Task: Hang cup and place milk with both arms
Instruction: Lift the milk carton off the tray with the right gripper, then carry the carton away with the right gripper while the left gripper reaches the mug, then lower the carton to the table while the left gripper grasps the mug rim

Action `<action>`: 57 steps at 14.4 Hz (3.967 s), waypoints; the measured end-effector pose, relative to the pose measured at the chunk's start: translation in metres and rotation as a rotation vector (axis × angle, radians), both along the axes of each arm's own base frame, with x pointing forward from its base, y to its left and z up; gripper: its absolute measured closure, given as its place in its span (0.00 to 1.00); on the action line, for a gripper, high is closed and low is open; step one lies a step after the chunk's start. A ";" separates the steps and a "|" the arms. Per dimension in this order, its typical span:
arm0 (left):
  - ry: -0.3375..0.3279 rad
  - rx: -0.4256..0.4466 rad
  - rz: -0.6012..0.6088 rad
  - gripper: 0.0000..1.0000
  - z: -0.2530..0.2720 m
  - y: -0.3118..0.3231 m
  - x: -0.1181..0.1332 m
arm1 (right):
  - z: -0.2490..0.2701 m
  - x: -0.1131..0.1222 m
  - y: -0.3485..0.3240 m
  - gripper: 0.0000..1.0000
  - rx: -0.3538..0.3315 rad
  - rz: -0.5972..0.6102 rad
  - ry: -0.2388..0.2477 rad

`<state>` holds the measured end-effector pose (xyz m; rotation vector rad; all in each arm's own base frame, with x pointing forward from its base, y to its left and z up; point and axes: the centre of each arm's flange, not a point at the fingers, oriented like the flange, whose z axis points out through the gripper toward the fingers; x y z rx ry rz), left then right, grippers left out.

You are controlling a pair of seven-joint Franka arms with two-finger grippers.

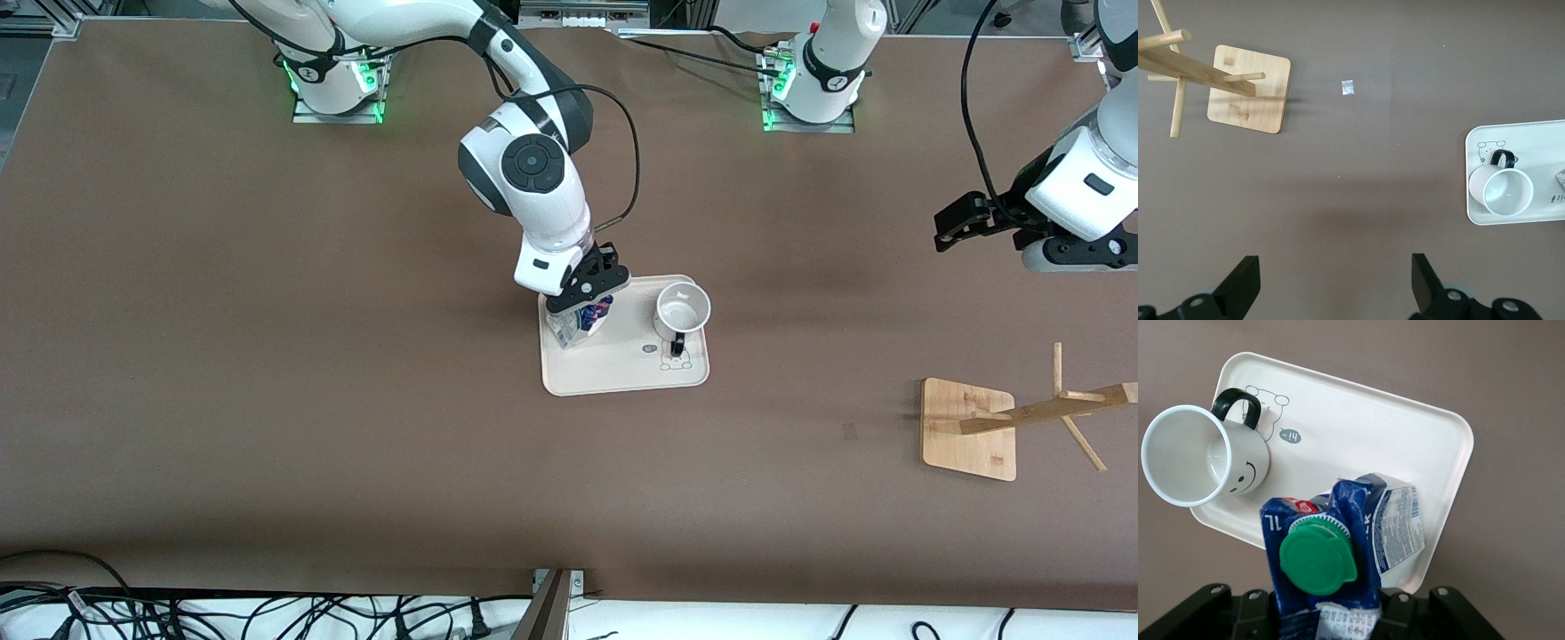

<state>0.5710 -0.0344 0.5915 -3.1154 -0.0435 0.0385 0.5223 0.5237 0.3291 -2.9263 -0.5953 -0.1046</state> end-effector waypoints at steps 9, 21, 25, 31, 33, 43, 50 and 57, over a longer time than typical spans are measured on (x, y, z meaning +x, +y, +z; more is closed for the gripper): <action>0.000 0.000 0.000 0.00 0.000 0.000 0.000 | 0.047 0.014 -0.021 0.86 -0.011 -0.039 0.003; 0.021 0.000 -0.029 0.00 -0.002 -0.016 -0.004 | 0.214 0.086 -0.293 0.85 -0.188 -0.505 0.111; 0.021 0.000 -0.029 0.00 -0.002 -0.016 -0.004 | 0.218 0.100 -0.402 0.85 -0.210 -0.473 0.192; 0.031 0.000 -0.029 0.00 0.002 -0.016 -0.002 | 0.201 0.106 -0.473 0.85 -0.173 -0.505 0.249; 0.080 -0.002 -0.034 0.00 -0.011 -0.019 -0.001 | 0.189 0.108 -0.495 0.85 -0.147 -0.492 0.273; 0.227 -0.116 0.040 0.00 -0.108 -0.128 0.020 | 0.097 0.119 -0.544 0.85 -0.103 -0.474 0.251; 0.226 -0.086 0.089 0.00 -0.203 -0.235 0.005 | 0.056 0.119 -0.547 0.85 -0.027 -0.467 0.159; 0.194 -0.096 0.092 0.00 -0.287 -0.274 -0.006 | 0.018 0.108 -0.554 0.85 0.152 -0.401 0.062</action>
